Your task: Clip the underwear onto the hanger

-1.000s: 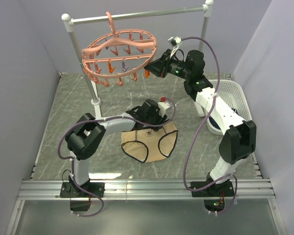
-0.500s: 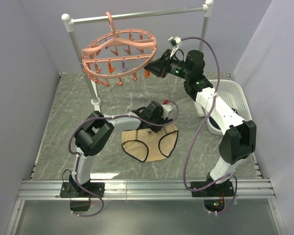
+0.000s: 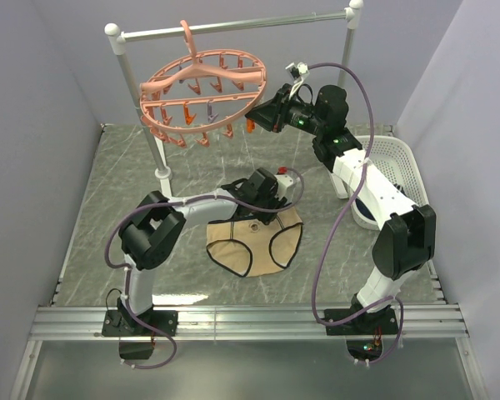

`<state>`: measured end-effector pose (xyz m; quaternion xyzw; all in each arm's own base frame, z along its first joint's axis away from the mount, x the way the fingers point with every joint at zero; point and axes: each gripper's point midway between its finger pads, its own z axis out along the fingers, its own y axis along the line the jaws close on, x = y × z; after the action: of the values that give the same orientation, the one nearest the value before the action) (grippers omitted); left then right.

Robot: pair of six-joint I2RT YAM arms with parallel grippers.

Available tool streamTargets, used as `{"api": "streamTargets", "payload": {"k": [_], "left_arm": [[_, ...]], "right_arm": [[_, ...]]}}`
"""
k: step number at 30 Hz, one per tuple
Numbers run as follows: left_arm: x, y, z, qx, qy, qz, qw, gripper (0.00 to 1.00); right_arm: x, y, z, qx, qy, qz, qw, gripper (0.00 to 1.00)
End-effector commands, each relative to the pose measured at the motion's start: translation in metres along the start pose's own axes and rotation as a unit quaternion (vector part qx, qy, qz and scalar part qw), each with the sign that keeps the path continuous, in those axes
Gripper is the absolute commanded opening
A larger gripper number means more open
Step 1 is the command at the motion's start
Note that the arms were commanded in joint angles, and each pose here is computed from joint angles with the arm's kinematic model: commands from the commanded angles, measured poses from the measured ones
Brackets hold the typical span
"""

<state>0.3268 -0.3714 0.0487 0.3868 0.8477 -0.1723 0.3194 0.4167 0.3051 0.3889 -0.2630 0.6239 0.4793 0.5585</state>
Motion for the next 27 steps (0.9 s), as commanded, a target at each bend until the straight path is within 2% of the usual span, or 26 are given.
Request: {"api": "streamTargets", "payload": {"k": [1, 8, 15, 23, 24, 26, 27], "left_arm": [[-0.035, -0.001, -0.012, -0.004, -0.044, 0.0, 0.999, 0.47], [-0.012, 0.011, 0.012, -0.027, -0.012, -0.001, 1.0, 0.55], [0.005, 0.013, 0.028, -0.031, 0.011, 0.001, 0.999, 0.56], [0.033, 0.018, 0.031, -0.046, 0.046, 0.004, 0.998, 0.26], [0.042, 0.02, 0.029, -0.052, 0.052, 0.004, 0.997, 0.19], [0.031, 0.029, 0.018, -0.074, 0.028, 0.025, 0.997, 0.09], [0.031, 0.034, 0.008, -0.087, 0.022, 0.035, 0.995, 0.01]], "right_arm": [[-0.024, 0.01, -0.001, -0.011, -0.025, -0.017, 0.999, 0.0], [-0.024, 0.009, -0.001, -0.01, -0.024, -0.02, 0.999, 0.0], [-0.021, 0.007, -0.001, -0.009, -0.023, -0.016, 1.0, 0.0], [-0.021, 0.006, -0.001, -0.007, -0.022, -0.017, 1.0, 0.0], [-0.02, 0.005, -0.001, -0.006, -0.022, -0.016, 1.0, 0.0], [-0.019, 0.005, -0.001, -0.005, -0.021, -0.014, 1.0, 0.0], [-0.019, 0.006, -0.001, -0.005, -0.021, -0.013, 1.0, 0.0]]}}
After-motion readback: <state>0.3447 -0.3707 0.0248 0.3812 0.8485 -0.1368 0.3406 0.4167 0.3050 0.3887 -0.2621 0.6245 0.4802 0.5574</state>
